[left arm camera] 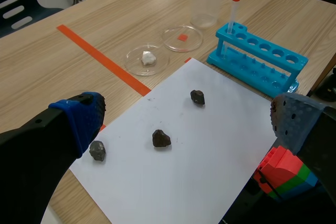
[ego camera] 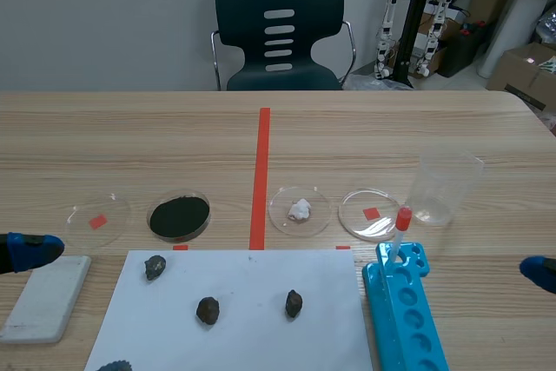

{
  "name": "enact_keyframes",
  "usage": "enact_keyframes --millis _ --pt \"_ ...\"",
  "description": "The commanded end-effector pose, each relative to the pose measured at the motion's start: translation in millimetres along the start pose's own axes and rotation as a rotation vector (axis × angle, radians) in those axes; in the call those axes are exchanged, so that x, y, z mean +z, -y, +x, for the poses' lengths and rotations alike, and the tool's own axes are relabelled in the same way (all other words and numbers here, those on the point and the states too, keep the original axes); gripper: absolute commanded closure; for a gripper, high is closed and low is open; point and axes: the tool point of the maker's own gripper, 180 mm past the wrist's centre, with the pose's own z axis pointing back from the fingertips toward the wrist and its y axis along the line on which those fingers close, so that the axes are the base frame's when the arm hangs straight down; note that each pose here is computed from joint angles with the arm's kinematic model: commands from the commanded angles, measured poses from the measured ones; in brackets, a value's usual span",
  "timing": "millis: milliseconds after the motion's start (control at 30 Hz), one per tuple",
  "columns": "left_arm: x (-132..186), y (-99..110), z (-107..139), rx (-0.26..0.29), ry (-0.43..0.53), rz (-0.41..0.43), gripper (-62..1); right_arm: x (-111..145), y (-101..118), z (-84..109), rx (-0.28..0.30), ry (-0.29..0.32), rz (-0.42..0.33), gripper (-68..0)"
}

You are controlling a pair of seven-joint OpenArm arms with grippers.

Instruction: Pick up the middle mineral with the left hand

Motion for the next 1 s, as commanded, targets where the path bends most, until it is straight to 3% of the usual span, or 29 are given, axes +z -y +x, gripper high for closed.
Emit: enact_keyframes --millis 0,567,833,967 --pt "-2 -2 11 -0.010 0.040 0.009 -62.3 -2 2 5.7 0.001 0.023 -0.002 -62.1" --pt "-2 -2 9 -0.010 0.032 0.009 -62.3 -2 2 5.7 0.001 0.023 -0.002 -62.1" --pt "-8 -11 -16 -0.034 -0.120 0.021 -62.3 -2 2 5.7 0.001 0.023 -0.002 -62.1" --pt "-15 -15 -29 -0.008 -0.195 0.028 -62.3 -2 2 5.7 0.001 0.023 -0.002 -62.1"
